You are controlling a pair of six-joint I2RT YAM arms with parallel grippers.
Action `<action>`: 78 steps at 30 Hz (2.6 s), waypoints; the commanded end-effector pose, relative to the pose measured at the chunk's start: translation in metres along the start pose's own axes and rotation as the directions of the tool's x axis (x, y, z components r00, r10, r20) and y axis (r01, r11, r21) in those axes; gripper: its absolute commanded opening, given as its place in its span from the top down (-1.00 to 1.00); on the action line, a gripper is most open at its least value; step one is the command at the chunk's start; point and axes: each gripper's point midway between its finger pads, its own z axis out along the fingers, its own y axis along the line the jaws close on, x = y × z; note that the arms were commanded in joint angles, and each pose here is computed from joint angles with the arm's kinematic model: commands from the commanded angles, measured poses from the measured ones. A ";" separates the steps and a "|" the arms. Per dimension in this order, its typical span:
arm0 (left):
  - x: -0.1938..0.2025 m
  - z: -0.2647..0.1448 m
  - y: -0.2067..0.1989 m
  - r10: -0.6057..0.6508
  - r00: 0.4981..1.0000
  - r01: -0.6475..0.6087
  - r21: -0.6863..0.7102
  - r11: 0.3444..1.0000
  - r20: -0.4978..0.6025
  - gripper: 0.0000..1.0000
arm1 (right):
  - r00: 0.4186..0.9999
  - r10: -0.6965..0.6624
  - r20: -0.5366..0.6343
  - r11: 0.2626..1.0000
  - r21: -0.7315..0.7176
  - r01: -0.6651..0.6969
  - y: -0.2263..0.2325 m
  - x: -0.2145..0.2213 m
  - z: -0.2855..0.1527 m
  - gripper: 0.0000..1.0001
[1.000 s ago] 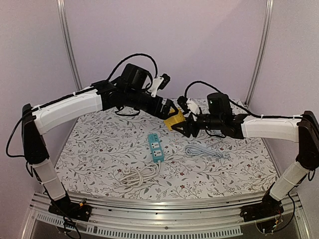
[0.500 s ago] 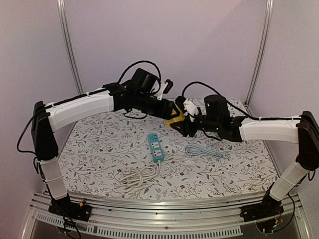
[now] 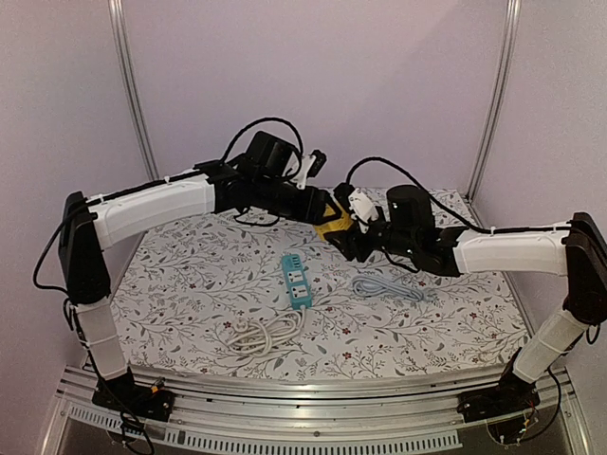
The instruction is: Insert the plug
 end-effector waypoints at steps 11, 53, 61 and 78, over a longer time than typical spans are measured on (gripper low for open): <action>-0.012 -0.038 0.044 0.072 0.995 -0.066 -0.075 0.995 0.071 1.00 | 0.981 0.190 0.031 0.981 0.042 -0.191 -0.008 -0.004 -0.024 -0.98; 0.020 -0.098 0.122 0.030 0.995 0.020 -0.487 0.873 0.094 1.00 | 0.765 0.495 -0.411 0.859 0.097 -0.503 0.105 0.115 0.097 -0.96; 0.022 -0.101 0.121 0.046 0.993 0.010 -0.478 0.879 0.105 1.00 | 0.734 0.477 -0.483 0.877 0.203 -0.436 0.108 0.155 0.100 -0.74; 0.007 -0.104 0.113 0.207 0.969 -0.123 -0.464 0.877 0.134 1.00 | 0.782 0.333 -0.527 0.943 0.167 -0.288 0.101 0.182 0.081 0.16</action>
